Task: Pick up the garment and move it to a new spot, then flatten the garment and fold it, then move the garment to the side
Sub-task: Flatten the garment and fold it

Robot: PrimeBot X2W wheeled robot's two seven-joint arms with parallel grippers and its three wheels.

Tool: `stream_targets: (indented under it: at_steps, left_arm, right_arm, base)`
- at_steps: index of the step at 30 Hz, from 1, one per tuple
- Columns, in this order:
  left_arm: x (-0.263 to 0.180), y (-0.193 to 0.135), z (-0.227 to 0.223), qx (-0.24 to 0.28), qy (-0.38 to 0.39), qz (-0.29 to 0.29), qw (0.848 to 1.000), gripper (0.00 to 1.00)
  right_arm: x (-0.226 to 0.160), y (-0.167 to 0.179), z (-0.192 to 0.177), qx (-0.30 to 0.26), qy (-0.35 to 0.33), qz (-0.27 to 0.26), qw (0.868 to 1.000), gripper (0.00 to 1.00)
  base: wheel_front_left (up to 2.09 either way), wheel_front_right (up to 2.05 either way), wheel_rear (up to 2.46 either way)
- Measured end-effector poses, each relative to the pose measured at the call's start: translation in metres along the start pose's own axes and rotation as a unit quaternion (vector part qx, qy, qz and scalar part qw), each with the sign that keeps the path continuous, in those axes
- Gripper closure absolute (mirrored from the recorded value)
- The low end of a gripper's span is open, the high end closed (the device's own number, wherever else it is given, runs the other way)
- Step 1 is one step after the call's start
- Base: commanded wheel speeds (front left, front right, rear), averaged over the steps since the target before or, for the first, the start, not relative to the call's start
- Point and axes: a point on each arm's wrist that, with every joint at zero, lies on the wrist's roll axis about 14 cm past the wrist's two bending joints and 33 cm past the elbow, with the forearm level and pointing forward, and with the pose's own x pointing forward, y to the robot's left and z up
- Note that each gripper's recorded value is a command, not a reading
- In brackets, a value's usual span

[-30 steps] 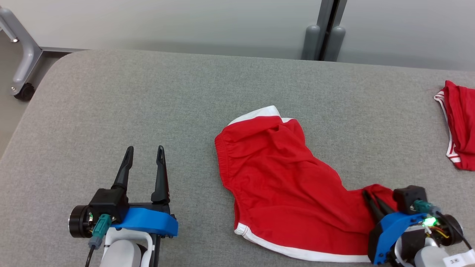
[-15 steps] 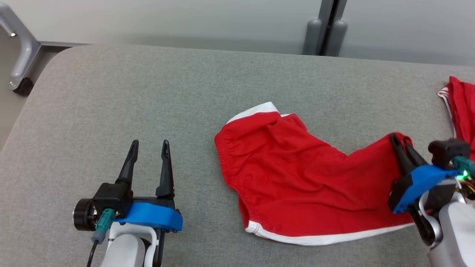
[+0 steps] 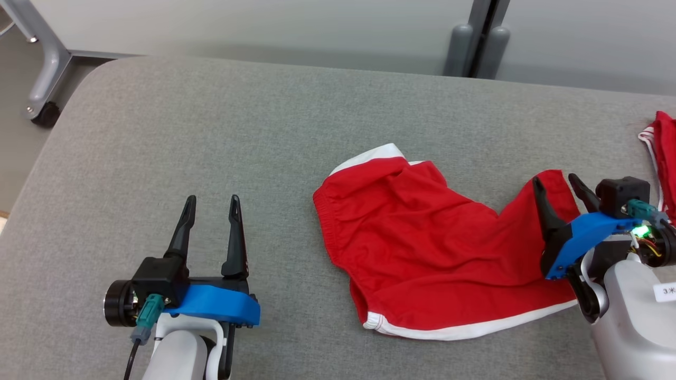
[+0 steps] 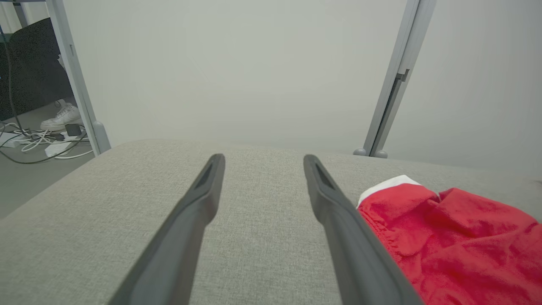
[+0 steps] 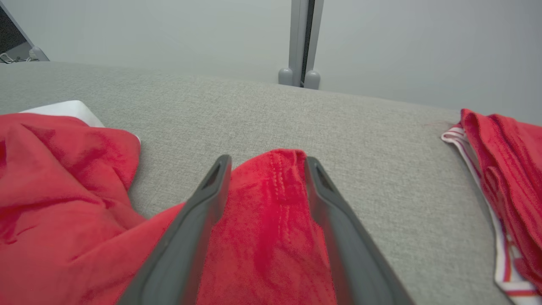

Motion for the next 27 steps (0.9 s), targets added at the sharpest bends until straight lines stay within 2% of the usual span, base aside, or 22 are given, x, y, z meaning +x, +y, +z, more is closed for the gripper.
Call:
stream_targets:
  at_steps: [5,15,20,27]
  left_arm:
    - [0.0,-0.009,0.002,0.002,-0.004,-0.014,1.0,0.0]
    - [-0.004,-0.027,0.005,0.006,-0.01,-0.044,0.999,0.0]
    - [-0.008,-0.034,0.007,0.008,-0.013,-0.055,0.998,0.0]
    - [-0.014,-0.037,0.008,0.011,-0.014,-0.061,0.998,0.0]
  right_arm:
    - [-0.016,-0.014,0.011,0.004,-0.049,-0.017,0.999,0.0]
    - [-0.075,-0.042,0.036,0.01,-0.139,-0.058,0.989,0.0]
    - [-0.104,-0.037,0.046,0.023,-0.178,-0.066,0.981,0.0]
    - [-0.13,-0.014,0.049,0.027,-0.197,-0.06,0.978,0.0]
  base:
    - [0.0,0.0,0.0]
    - [0.0,0.0,0.0]
    - [0.0,0.0,0.0]
    - [0.0,0.0,0.0]
